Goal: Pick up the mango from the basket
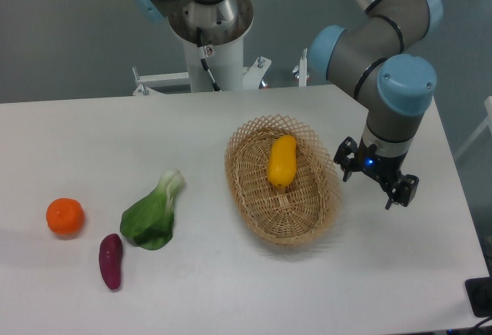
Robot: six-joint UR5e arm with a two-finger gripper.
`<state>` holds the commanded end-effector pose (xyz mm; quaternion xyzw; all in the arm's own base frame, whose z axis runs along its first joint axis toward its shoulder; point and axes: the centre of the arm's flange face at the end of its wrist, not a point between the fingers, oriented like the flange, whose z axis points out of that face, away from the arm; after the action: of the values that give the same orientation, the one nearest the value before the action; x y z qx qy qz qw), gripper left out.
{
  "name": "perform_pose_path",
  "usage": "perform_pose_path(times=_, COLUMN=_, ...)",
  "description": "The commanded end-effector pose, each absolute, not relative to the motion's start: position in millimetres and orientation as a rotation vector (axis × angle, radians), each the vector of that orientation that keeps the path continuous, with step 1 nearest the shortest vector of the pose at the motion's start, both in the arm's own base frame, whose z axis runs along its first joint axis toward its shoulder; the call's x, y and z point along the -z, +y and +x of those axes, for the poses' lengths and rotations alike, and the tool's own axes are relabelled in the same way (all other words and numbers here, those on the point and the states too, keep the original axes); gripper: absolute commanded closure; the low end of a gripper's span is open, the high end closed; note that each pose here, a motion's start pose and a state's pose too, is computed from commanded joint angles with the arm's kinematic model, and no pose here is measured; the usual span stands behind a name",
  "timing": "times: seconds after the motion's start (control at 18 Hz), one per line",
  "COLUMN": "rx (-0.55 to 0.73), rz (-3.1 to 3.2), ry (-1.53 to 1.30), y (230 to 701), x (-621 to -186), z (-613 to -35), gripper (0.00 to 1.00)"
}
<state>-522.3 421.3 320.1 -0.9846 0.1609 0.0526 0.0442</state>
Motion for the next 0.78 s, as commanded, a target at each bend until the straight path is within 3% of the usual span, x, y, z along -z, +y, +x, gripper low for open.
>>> perform_pose_path(times=0.78, rx=-0.12, rz=-3.016, ry=0.389, y=415.5, x=-315.7, z=-505.6, gripper=0.0)
